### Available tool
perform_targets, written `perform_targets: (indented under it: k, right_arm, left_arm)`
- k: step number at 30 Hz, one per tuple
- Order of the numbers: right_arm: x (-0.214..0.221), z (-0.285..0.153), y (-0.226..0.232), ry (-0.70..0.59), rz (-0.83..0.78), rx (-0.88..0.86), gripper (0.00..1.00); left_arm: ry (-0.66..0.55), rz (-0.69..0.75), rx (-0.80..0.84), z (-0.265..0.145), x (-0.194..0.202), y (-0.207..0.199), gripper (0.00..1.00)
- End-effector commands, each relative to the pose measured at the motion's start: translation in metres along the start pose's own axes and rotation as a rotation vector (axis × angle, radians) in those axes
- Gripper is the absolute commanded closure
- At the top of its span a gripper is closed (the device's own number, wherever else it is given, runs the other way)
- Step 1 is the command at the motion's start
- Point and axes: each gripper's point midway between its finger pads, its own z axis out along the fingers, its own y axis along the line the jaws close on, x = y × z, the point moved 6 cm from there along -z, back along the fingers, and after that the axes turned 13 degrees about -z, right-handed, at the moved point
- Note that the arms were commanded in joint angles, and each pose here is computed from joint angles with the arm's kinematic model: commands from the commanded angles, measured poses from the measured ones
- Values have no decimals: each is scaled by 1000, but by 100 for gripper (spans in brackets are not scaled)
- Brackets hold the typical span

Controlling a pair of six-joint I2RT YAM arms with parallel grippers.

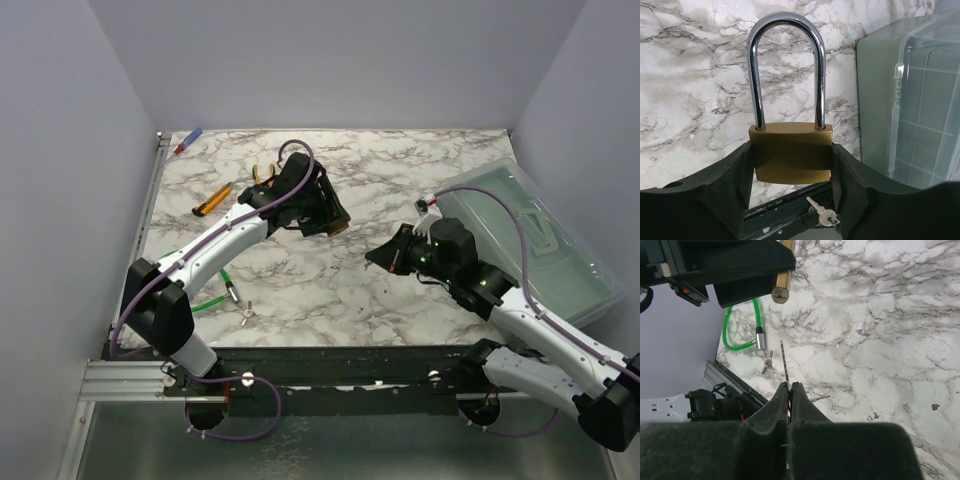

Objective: Unlock with the key

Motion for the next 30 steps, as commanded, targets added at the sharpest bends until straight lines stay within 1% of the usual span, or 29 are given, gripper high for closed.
perform_targets:
  k: [1, 10, 14, 22, 24, 30]
  right_arm:
    - [7, 15, 4, 29, 3, -70, 100]
    - [15, 43, -4, 87, -8, -48, 100]
    - [14, 51, -2, 94, -18, -66, 100]
    - [10, 57, 1, 103, -55, -95, 100]
    - [6, 58, 5, 85, -65, -118, 100]
    - [3, 60, 7, 86, -72, -130, 100]
  left_arm:
    - [-88, -36, 104, -13, -14, -17, 100]
    - [-93, -69, 130, -11, -17, -23, 100]
    - [-94, -79, 142, -14, -16, -23, 100]
    - [-108, -88, 154, -18, -16, -22, 100]
    - [-109, -88, 156, -19, -16, -21, 100]
    - [-109, -97, 166, -20, -15, -20, 100]
